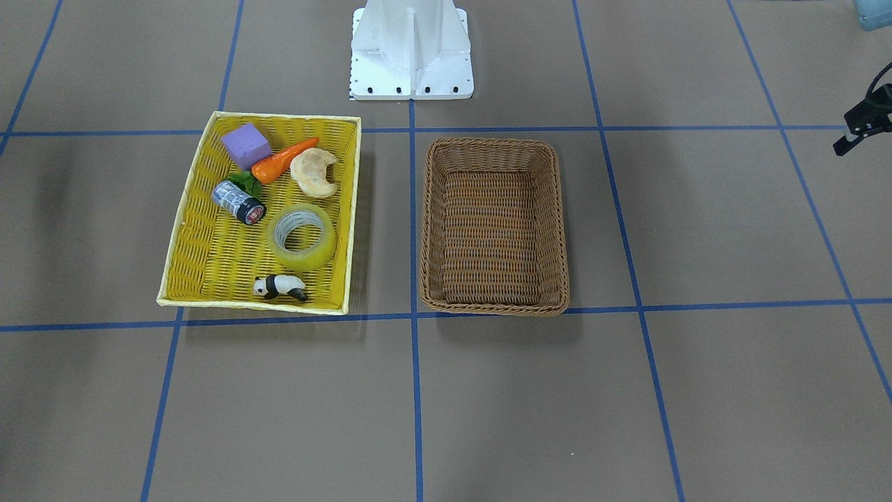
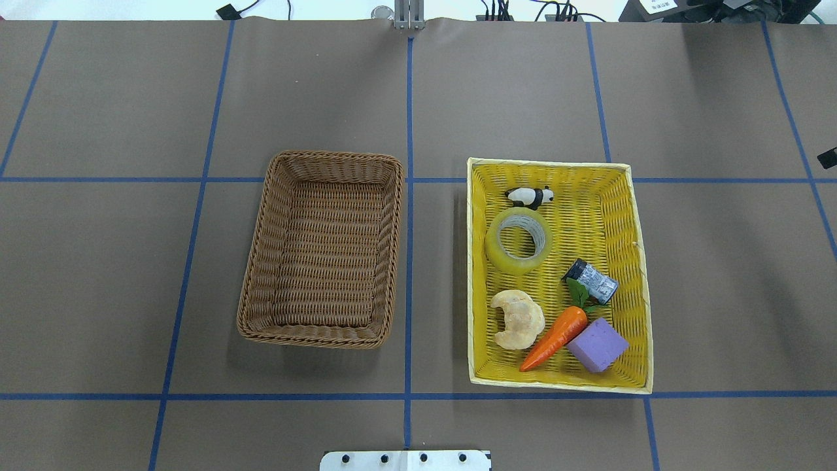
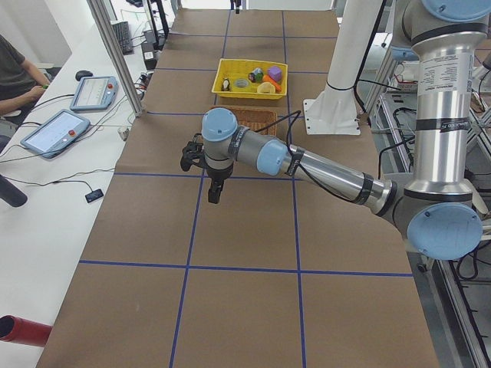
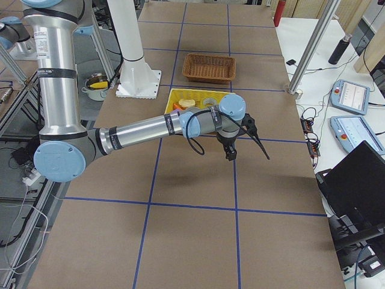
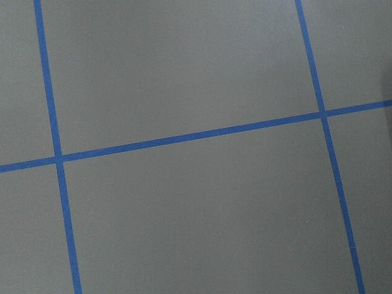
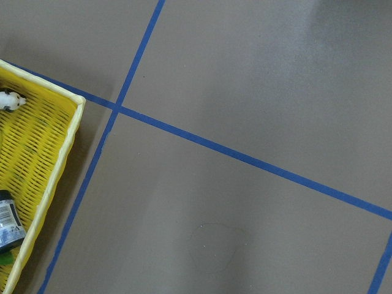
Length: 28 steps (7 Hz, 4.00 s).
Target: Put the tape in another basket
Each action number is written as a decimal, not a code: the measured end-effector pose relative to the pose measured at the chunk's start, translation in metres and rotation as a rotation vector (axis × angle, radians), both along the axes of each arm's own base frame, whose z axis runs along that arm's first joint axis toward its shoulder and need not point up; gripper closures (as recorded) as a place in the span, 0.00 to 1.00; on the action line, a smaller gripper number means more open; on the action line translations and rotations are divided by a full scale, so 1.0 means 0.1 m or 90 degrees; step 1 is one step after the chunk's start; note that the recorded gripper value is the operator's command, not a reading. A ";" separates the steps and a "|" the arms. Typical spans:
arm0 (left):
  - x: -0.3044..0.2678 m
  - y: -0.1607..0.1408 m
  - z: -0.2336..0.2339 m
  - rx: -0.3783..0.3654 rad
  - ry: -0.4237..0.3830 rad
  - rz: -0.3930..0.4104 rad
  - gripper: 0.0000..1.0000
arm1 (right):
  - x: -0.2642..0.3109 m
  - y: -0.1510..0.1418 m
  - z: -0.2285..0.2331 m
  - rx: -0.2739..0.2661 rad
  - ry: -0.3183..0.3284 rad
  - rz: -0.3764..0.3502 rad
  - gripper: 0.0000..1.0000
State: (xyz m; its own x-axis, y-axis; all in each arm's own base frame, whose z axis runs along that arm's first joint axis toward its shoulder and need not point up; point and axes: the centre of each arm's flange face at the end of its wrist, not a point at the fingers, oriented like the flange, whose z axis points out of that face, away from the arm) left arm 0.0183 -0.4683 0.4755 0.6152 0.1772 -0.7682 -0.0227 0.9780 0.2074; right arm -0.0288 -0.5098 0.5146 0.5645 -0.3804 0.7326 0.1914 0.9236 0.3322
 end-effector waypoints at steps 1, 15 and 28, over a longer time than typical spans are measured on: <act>0.00 0.00 0.00 -0.003 0.000 -0.002 0.02 | 0.03 -0.04 0.08 0.007 0.043 0.009 0.00; -0.02 0.05 0.16 -0.032 -0.011 -0.009 0.02 | 0.01 0.06 0.28 -0.013 0.069 0.011 0.00; -0.07 0.26 -0.11 -0.019 -0.003 -0.032 0.02 | -3.72 0.27 -1.61 0.002 -0.026 0.029 0.04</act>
